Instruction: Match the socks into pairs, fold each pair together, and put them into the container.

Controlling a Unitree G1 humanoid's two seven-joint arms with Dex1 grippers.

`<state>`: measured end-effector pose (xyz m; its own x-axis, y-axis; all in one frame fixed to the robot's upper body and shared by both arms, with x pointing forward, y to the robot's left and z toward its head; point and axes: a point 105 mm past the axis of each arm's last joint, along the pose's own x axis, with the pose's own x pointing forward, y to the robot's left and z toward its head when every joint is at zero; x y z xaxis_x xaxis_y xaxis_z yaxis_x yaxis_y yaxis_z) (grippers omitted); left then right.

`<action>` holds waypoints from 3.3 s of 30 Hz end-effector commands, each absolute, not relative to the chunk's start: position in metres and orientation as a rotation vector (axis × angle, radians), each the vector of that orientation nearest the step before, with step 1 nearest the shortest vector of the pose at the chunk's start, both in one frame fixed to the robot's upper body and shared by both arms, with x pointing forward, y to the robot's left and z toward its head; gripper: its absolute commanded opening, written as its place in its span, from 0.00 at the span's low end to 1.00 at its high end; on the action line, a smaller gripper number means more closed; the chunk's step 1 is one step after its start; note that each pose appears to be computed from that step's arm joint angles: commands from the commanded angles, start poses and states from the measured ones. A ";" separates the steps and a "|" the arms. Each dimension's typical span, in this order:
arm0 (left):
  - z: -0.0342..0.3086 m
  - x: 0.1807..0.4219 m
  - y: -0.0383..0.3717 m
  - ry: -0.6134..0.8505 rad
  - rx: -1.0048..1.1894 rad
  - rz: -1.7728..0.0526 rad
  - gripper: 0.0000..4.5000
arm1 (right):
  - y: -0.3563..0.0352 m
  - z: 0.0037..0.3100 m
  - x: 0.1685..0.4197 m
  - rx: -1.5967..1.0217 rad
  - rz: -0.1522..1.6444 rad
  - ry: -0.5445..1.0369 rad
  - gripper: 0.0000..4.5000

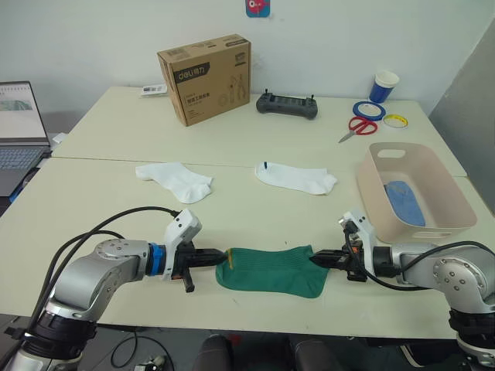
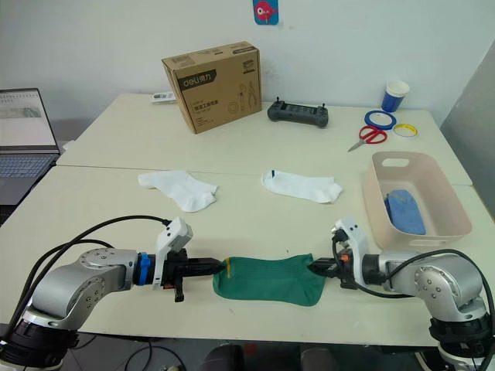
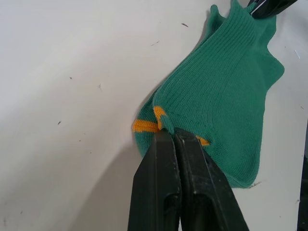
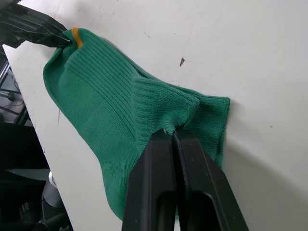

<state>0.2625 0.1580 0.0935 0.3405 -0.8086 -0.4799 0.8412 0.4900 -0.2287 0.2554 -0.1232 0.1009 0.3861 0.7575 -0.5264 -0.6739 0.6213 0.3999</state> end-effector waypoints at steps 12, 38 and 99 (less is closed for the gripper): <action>0.107 0.266 0.158 0.494 0.114 -1.085 0.35 | -0.132 0.115 0.258 0.132 0.890 0.659 0.40; 0.089 0.259 0.138 0.409 0.471 -1.198 0.01 | -0.096 0.089 0.264 -0.420 1.286 0.239 0.00; 0.137 0.239 0.102 0.088 0.412 -1.318 0.78 | -0.135 0.082 0.240 -0.028 1.059 0.647 0.59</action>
